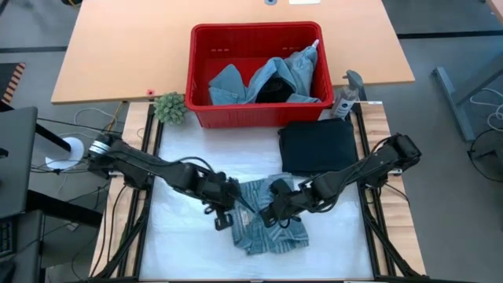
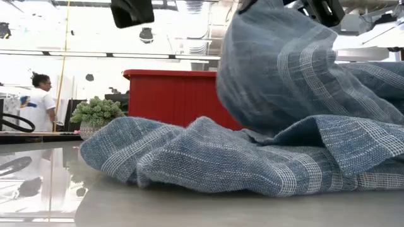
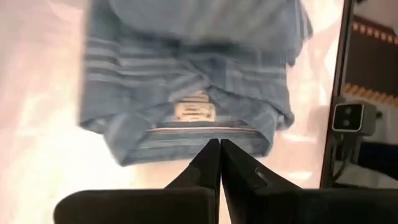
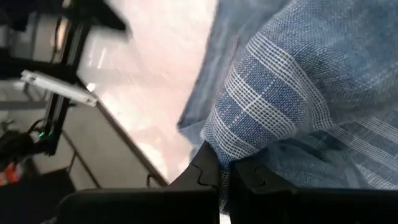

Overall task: Fold Laundry from Bin
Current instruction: Fold the blue polo shirt

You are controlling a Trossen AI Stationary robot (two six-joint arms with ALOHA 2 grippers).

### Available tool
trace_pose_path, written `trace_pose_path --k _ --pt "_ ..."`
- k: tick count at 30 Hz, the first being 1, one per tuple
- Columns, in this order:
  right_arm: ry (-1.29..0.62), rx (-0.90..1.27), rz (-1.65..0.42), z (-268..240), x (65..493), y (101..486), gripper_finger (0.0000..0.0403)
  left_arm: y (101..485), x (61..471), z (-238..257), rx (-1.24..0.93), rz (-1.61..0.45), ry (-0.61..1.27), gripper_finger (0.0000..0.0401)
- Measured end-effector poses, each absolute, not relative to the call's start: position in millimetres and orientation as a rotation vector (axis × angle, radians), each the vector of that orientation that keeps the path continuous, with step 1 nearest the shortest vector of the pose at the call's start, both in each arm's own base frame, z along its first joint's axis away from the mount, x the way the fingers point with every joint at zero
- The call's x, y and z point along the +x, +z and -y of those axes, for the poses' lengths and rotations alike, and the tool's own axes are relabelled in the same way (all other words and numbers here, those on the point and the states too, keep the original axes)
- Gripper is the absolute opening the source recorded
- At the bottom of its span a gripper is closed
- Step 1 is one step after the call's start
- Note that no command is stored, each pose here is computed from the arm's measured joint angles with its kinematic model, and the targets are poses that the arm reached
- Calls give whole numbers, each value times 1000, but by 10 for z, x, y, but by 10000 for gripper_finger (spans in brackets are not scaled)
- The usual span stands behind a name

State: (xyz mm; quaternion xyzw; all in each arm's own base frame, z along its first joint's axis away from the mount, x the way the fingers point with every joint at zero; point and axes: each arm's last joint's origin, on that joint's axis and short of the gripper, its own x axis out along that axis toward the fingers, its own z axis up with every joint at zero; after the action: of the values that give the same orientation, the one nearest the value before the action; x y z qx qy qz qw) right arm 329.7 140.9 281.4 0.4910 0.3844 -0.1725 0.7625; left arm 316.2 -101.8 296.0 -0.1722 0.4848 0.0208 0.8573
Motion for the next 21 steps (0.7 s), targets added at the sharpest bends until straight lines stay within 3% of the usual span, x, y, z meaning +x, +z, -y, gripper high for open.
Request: trace_pose_path --k 9,21 --pt "-322 1101 -864 -1430 3404 2732 27 3333 2882 873 -318 -865 163 0" --pt "-186 1057 -844 -1503 3464 2758 27 3338 2854 847 -277 -858 213 0"
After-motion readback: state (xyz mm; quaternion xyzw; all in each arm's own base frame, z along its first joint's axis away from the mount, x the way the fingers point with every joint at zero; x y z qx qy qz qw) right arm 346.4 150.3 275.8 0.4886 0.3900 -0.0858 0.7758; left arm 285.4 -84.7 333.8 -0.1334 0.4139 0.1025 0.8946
